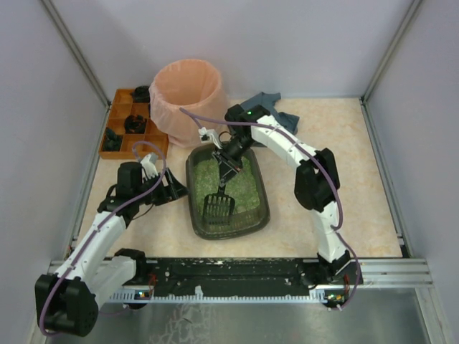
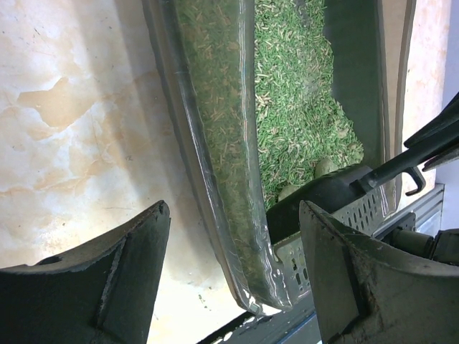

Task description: Clean the litter box

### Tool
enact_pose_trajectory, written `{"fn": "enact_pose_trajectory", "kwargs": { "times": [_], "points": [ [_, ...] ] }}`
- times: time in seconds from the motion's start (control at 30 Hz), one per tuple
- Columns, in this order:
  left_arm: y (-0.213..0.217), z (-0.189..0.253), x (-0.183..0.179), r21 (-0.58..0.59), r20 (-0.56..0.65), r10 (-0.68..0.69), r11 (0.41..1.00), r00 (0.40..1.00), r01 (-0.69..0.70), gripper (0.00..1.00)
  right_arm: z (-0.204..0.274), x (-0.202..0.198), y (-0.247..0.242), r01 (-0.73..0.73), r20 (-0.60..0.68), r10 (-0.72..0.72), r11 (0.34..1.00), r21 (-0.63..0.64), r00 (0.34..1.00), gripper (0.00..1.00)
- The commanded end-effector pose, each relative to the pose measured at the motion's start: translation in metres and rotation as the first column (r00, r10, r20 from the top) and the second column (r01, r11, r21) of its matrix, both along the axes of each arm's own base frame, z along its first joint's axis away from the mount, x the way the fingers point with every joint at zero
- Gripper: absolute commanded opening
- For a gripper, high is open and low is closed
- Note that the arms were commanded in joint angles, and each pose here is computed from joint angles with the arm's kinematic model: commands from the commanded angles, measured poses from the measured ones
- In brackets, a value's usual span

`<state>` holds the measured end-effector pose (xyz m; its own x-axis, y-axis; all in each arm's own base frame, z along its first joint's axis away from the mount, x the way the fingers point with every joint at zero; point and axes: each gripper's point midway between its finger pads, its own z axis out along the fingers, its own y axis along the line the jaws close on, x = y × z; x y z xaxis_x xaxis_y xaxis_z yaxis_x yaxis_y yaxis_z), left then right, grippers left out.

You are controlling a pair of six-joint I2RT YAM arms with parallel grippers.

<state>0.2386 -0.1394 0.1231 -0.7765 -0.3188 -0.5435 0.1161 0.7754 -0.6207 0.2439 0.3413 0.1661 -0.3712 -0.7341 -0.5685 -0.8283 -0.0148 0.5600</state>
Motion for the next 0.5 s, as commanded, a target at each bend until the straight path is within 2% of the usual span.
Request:
{"fn": "enact_pose_trajectory", "kwargs": {
  "times": [0.0,0.2,0.3,0.47],
  "points": [
    [-0.003,-0.003,-0.001,-0.005,0.000,-0.018,1.000,1.000,0.018,0.78,0.015,-0.014,0.003,-0.039,-0.080,0.043,0.998,0.054,0.996,0.00],
    [-0.004,-0.003,-0.001,-0.006,0.003,-0.021,1.000,1.000,0.021,0.78,0.004,-0.011,0.005,-0.028,-0.104,0.031,0.999,0.028,0.994,0.00],
    [-0.004,-0.005,-0.001,-0.007,-0.001,-0.022,1.000,1.000,0.022,0.78,-0.006,-0.001,0.000,0.022,-0.045,-0.024,0.999,-0.046,0.999,0.00],
    [-0.004,-0.005,0.000,-0.003,0.001,-0.021,1.000,1.000,0.021,0.78,-0.006,0.019,-0.004,0.114,0.089,-0.105,0.989,-0.094,0.990,0.00]
  ]
}}
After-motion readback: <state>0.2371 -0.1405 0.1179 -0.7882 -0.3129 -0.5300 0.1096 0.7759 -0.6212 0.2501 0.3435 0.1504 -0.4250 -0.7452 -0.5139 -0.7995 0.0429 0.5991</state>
